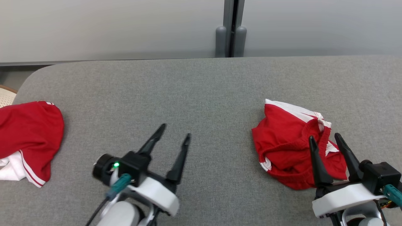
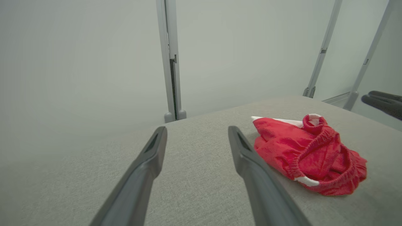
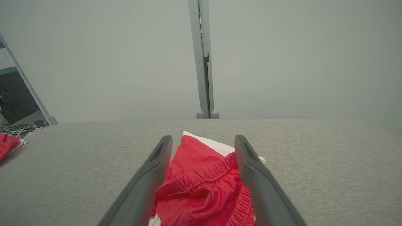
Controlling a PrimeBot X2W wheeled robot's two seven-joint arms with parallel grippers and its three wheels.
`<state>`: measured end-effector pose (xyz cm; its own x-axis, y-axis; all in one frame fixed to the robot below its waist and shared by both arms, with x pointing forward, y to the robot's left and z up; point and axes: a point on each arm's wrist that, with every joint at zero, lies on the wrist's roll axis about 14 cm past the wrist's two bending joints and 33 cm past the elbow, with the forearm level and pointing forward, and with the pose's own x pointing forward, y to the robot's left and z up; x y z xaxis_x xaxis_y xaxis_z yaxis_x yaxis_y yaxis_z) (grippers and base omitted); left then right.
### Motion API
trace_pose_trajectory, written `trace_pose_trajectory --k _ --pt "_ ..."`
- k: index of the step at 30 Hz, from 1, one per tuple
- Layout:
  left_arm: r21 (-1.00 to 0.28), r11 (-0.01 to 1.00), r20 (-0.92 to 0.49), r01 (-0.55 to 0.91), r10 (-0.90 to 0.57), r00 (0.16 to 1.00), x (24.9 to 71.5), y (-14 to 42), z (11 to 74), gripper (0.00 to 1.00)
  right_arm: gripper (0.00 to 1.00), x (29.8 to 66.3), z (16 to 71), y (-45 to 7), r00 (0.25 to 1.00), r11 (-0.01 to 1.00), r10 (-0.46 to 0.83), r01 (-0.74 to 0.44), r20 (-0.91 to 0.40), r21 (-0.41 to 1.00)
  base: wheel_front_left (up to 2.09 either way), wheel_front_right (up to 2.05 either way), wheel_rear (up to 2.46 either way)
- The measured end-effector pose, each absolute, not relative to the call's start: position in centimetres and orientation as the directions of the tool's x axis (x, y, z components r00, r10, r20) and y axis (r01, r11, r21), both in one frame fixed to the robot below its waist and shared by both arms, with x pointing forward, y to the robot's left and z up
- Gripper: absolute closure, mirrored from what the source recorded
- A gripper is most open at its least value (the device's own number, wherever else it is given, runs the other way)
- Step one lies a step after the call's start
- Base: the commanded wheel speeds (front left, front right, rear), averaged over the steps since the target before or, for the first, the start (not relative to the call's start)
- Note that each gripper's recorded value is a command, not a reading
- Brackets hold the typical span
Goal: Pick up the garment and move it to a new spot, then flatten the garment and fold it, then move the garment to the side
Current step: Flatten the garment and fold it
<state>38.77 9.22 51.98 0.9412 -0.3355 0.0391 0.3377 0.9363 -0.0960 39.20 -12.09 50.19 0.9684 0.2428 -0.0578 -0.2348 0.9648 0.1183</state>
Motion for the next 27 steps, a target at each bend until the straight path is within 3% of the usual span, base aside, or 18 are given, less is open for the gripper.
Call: trace_pose_trajectory --k 9,18,19,20,27 --pt "-0.102 0.719 -0.012 0.688 -0.692 0.722 39.1 -3.9 51.4 0.0 0.0 40.7 48.8 -13.1 0.973 0.972 0.212 -0.2 -0.094 0.122 0.0 0.0 0.0" --pt "-0.166 0.585 -0.2 0.794 -0.808 0.554 39.3 -9.1 45.1 0.0 0.0 41.2 47.2 -15.9 0.983 0.985 0.133 -0.116 -0.126 0.128 0.0 0.0 0.0" --pt "-0.177 0.578 -0.215 0.796 -0.812 0.542 39.3 -9.4 44.4 0.3 0.0 41.1 46.8 -16.2 0.983 0.986 0.122 -0.105 -0.134 0.129 0.0 0.0 0.0" --pt "-0.204 0.568 -0.24 0.797 -0.818 0.522 39.3 -9.9 43.3 1.0 0.0 41.0 46.1 -16.9 0.983 0.988 0.101 -0.081 -0.151 0.132 0.0 0.0 0.0" --pt "-0.223 0.596 -0.206 0.771 -0.802 0.561 40.3 -9.7 42.5 1.0 0.0 41.1 45.2 -17.8 0.984 0.987 0.072 -0.048 -0.164 0.15 0.0 0.0 0.0"
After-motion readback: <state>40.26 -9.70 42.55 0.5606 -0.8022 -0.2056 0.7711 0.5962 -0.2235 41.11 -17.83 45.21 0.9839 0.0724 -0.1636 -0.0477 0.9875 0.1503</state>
